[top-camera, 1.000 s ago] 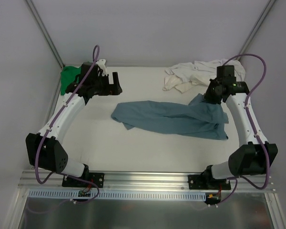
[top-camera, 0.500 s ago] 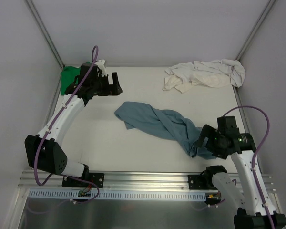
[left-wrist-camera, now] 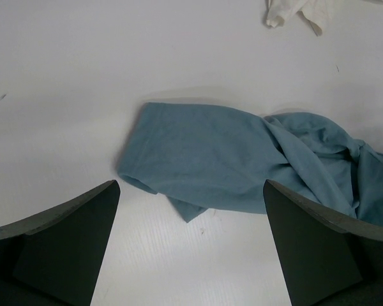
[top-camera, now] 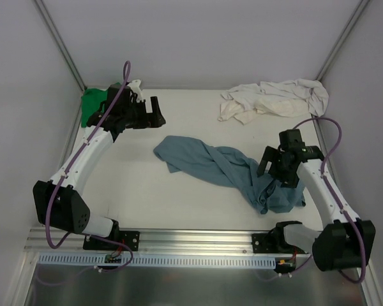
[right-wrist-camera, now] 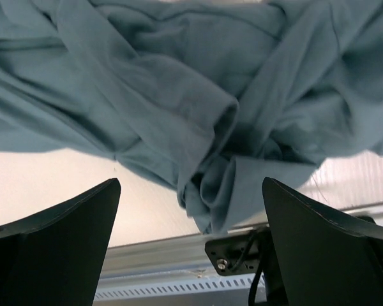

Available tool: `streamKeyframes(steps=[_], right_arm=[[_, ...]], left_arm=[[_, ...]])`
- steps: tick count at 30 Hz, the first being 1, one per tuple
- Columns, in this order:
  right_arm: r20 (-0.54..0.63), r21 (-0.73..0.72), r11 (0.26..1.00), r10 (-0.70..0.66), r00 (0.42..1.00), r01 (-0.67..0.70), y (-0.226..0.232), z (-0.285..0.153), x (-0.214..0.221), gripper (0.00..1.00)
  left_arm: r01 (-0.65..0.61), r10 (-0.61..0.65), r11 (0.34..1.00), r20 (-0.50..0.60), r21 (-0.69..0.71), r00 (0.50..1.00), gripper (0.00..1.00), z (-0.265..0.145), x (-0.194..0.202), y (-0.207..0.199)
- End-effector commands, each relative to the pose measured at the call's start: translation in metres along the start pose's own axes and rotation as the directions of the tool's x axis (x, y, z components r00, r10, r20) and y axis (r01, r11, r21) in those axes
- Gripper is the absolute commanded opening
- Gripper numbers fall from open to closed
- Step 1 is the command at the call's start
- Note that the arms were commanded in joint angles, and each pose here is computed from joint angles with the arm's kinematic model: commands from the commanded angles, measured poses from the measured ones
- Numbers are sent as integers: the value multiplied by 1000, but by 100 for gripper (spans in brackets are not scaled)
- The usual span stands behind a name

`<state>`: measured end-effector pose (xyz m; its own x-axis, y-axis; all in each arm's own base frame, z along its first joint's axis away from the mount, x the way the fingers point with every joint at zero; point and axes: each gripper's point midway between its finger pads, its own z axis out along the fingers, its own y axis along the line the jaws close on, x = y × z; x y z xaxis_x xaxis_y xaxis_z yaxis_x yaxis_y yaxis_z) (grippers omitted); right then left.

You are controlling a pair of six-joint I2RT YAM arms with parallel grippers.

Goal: Fold and stack the t-shirts
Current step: Move the tshirt to the center of the board, then flatten out the tshirt

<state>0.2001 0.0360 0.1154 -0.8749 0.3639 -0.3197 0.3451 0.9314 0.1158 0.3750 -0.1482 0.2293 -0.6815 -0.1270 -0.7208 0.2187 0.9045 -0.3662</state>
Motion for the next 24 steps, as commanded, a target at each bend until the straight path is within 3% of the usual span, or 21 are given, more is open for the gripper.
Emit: streamKeyframes(steps=[1, 8, 14, 17, 18, 21, 24], right_arm=[[53, -38, 999, -19, 998, 21, 19, 18, -29, 99], [46, -24, 999, -43, 998, 44, 23, 43, -39, 96], [48, -23, 999, -46, 998, 47, 25, 48, -44, 87], [40, -22, 999, -46, 998, 47, 23, 50, -42, 68], [36, -18, 999, -43, 998, 44, 22, 49, -41, 49], [24, -16, 999, -38, 999, 38, 19, 49, -36, 26], [20, -23, 999, -30, 999, 31, 19, 42, -33, 13]], left_arm=[[-9, 7, 999, 49, 47, 999, 99, -12, -13, -15], [-17, 14, 999, 65, 42, 998, 99, -19, -16, -16], [-22, 20, 999, 67, 36, 998, 99, -21, -18, -15], [-26, 23, 999, 68, 32, 997, 99, -22, -18, -15], [-27, 25, 999, 67, 30, 997, 99, -23, -17, -14], [-29, 27, 999, 63, 28, 998, 99, -22, -16, -14], [-28, 27, 999, 63, 23, 998, 99, -22, -16, -13]])
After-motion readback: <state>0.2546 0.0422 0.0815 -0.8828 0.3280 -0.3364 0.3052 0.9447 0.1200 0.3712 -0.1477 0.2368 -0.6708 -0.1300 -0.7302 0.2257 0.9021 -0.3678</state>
